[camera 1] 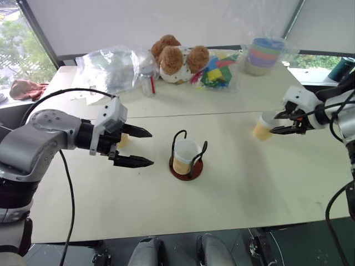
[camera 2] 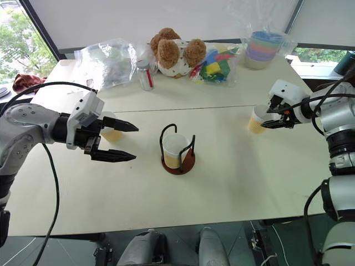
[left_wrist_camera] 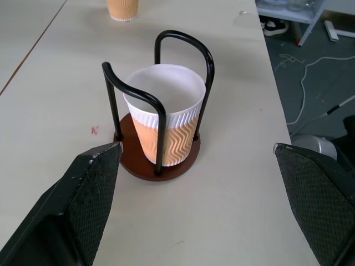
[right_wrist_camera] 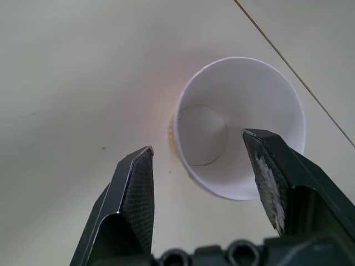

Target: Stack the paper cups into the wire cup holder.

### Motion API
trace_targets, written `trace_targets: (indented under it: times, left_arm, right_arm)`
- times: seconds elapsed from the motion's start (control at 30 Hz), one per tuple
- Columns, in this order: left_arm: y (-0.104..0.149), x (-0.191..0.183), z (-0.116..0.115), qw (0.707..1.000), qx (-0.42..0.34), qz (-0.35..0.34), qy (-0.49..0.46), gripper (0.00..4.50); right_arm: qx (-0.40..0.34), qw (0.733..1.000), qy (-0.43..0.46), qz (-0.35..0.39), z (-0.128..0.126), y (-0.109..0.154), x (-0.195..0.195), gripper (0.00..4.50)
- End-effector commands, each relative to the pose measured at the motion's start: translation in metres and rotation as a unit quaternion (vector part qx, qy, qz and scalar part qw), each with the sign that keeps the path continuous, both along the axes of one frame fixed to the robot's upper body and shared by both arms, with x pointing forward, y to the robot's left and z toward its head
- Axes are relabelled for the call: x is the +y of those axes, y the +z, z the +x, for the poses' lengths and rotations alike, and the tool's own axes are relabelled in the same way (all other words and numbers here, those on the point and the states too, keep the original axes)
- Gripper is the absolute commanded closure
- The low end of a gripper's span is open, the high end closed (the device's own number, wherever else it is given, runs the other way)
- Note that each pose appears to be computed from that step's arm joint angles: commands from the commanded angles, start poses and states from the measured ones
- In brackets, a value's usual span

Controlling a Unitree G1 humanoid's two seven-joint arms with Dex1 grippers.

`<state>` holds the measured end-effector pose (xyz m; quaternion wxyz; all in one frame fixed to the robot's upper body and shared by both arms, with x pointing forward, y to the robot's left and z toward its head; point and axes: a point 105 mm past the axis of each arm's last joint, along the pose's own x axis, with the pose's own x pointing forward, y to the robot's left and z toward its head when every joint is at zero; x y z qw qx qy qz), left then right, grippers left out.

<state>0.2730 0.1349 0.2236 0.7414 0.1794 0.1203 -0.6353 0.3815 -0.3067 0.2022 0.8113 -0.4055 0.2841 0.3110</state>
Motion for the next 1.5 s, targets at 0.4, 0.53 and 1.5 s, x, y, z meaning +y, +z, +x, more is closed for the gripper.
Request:
trace_targets:
  times: [0.4, 0.53, 1.5]
  left_arm:
    - [0.000, 0.006, 0.000, 1.000, -0.006, 0.010, 0.009, 0.00]
    - [-0.002, 0.011, 0.000, 1.000, -0.004, 0.022, 0.010, 0.00]
    - [-0.006, 0.009, 0.004, 0.999, -0.018, 0.025, 0.014, 0.00]
  right_arm:
    - [-0.039, 0.999, 0.021, 0.009, 0.012, 0.022, 0.006, 4.46]
    - [-0.074, 0.986, 0.147, 0.018, -0.001, 0.091, 0.059, 4.46]
    - [0.054, 0.889, 0.450, 0.058, -0.097, 0.082, 0.211, 4.46]
